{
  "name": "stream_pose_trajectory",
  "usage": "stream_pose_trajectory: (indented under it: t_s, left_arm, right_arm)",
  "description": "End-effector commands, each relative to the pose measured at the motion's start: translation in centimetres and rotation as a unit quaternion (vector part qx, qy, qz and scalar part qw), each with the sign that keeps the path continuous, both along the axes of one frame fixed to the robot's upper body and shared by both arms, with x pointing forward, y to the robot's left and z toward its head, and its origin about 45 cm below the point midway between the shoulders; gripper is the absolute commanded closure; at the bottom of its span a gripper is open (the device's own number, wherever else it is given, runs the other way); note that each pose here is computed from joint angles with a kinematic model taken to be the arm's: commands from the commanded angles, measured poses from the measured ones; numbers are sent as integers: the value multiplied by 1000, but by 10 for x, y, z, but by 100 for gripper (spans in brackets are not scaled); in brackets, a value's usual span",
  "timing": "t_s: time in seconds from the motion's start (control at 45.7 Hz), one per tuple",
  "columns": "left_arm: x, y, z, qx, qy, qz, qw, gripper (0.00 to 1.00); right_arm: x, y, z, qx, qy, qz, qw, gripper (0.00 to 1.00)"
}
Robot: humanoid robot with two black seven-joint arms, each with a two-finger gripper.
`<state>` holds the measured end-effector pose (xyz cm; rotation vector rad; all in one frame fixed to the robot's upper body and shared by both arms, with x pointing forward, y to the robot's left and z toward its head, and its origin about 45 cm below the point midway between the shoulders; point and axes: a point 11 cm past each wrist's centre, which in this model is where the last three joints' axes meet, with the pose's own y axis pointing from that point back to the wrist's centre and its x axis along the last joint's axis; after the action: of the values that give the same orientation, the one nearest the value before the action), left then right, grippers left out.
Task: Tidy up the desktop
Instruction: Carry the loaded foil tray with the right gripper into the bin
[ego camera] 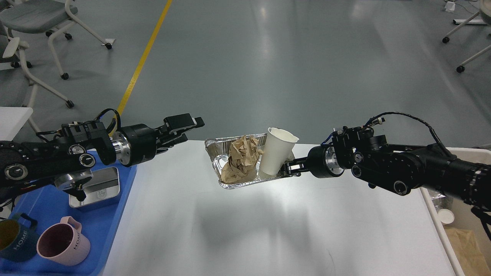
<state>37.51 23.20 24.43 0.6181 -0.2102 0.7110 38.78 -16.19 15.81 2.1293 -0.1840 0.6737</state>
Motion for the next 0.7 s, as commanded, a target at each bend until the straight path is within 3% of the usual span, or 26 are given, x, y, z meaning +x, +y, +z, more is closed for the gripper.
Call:
stream_pose_trajectory:
  t_s: [0.0, 0.328, 0.679]
  left_arm:
    - [2, 27, 7, -9, -8, 38, 999, 13]
    - [-11, 96, -1, -47, -6, 145, 988, 9]
    - [-13, 131, -7, -124, -5, 240, 963, 8]
  right_arm:
    - [6, -20, 5, 1, -7, -24, 1000, 100]
    - [-1, -89, 0, 13, 2, -107, 994, 100]
    - [-13, -176, 22, 13, -20, -199, 980, 100]
